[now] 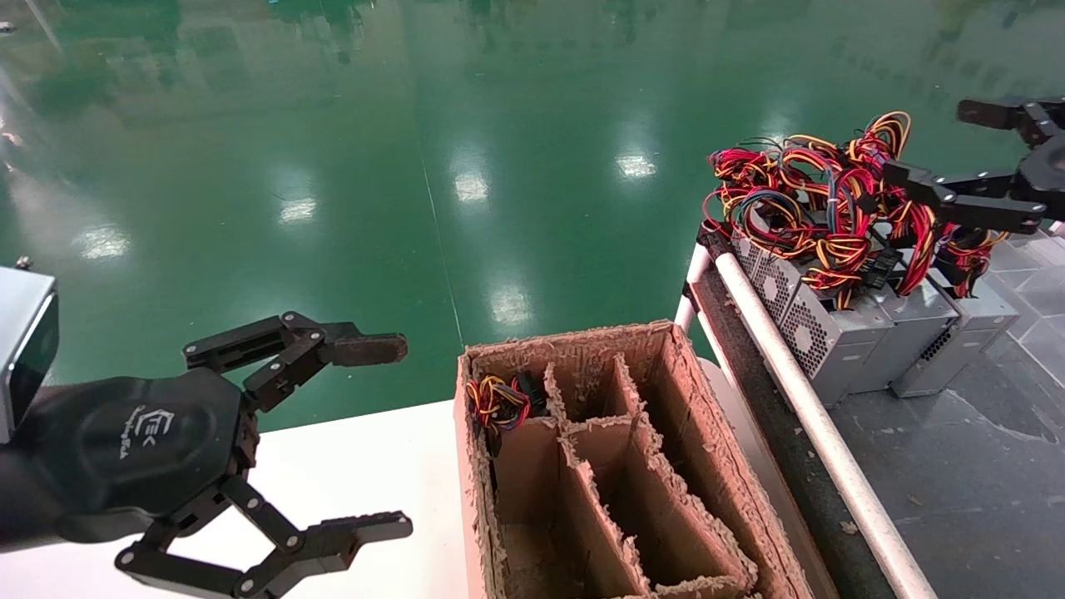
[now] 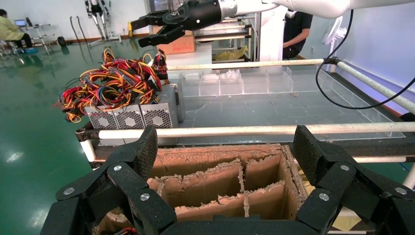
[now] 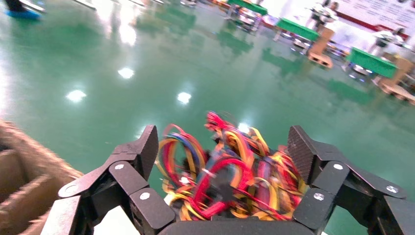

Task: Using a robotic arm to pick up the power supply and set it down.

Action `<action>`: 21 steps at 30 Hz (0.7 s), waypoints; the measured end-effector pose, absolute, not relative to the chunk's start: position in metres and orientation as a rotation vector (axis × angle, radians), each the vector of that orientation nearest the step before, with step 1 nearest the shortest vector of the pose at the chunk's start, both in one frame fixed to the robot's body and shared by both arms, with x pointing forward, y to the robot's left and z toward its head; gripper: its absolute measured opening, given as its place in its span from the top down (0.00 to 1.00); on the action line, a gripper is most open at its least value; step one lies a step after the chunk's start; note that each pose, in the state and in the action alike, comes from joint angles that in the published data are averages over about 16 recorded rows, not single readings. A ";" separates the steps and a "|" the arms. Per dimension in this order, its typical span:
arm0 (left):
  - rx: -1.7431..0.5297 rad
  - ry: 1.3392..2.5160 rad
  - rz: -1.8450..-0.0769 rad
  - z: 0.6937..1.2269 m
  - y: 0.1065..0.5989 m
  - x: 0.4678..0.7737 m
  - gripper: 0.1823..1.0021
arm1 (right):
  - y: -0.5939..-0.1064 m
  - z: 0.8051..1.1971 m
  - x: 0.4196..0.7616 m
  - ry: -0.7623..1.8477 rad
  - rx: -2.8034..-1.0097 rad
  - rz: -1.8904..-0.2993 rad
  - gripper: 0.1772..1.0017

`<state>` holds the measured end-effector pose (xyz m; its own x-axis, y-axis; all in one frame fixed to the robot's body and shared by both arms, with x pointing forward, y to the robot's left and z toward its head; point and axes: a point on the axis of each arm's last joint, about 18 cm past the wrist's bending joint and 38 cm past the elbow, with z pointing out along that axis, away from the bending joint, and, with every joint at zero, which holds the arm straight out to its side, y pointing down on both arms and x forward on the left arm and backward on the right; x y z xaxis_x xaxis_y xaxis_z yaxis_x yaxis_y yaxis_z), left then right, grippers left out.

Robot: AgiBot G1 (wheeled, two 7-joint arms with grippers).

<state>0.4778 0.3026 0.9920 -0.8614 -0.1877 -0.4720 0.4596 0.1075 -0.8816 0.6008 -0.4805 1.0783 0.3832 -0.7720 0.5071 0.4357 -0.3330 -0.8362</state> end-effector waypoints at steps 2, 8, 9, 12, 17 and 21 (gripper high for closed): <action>0.264 1.918 -1.804 0.992 0.303 0.478 0.00 | -0.473 1.077 0.599 0.296 -1.450 -1.247 0.12; 0.264 1.918 -1.804 0.992 0.303 0.478 0.00 | -0.449 1.071 0.590 0.215 -1.464 -1.177 0.05; 0.264 1.918 -1.804 0.992 0.303 0.478 0.00 | -0.445 1.069 0.589 0.202 -1.467 -1.164 0.04; 0.264 1.918 -1.804 0.992 0.303 0.478 0.00 | -0.433 1.065 0.583 0.162 -1.475 -1.125 0.02; 0.264 1.918 -1.804 0.992 0.303 0.478 0.00 | -0.414 1.058 0.573 0.103 -1.490 -1.060 0.01; 0.264 1.918 -1.804 0.992 0.303 0.478 0.00 | -0.405 1.055 0.568 0.077 -1.497 -1.029 0.00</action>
